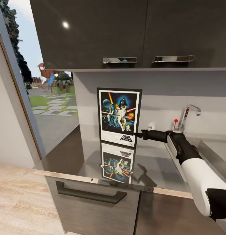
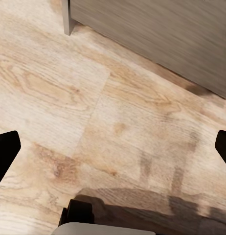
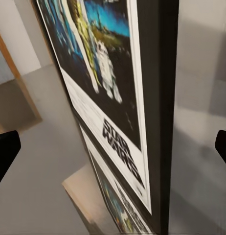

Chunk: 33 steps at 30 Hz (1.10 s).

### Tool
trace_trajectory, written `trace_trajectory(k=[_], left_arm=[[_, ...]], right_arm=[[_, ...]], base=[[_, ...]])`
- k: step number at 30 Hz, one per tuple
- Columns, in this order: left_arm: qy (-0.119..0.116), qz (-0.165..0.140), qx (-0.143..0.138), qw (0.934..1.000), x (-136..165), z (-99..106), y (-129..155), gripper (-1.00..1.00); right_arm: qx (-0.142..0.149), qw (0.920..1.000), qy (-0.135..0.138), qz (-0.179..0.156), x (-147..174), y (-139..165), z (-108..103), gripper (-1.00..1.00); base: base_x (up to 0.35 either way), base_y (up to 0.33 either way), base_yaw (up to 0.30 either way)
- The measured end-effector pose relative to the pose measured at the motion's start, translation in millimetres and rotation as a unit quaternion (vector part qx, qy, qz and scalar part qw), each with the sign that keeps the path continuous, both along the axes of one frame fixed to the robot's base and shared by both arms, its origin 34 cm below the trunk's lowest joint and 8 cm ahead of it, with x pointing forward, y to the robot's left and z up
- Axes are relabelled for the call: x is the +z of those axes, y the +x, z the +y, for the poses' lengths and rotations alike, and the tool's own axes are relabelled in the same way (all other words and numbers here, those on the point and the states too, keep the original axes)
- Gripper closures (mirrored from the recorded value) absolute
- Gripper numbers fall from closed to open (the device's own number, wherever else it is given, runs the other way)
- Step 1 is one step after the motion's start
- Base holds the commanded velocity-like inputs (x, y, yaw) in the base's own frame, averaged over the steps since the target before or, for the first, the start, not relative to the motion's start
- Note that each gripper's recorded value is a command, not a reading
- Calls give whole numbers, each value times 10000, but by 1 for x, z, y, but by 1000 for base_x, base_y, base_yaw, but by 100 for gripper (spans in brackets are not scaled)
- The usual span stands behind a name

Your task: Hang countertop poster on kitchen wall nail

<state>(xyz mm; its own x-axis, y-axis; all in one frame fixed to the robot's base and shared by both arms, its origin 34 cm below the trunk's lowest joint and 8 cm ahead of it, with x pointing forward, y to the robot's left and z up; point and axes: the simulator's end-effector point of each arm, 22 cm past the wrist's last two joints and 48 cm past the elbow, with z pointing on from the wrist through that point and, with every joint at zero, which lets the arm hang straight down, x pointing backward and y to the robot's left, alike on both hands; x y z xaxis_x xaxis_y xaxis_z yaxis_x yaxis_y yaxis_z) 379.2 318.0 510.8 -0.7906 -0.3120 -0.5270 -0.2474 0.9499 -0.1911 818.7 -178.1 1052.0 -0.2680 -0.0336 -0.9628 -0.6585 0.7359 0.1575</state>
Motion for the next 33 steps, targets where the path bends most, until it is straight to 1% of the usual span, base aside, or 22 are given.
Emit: trace_trajectory(k=[13, 19, 22, 33], left_arm=[[0, 0, -1, 10000, 0, 0, 0, -100], [0, 0, 1, 10000, 0, 0, 0, -100], [0, 0, 1, 10000, 0, 0, 0, -100], [0, 0, 0, 10000, 0, 0, 0, -100]], right_arm=[[-4, 10000, 11, 94, -13, 0, -1, -100], [2, 10000, 9, 60, -25, 1, -2, -100], [0, 9999, 18, 112, -34, 1, -2, -100], [-1, 9999, 24, 145, -39, 1, -2, -100]], base=[[0, 0, 0], [0, 0, 0], [0, 0, 0], [0, 0, 0]])
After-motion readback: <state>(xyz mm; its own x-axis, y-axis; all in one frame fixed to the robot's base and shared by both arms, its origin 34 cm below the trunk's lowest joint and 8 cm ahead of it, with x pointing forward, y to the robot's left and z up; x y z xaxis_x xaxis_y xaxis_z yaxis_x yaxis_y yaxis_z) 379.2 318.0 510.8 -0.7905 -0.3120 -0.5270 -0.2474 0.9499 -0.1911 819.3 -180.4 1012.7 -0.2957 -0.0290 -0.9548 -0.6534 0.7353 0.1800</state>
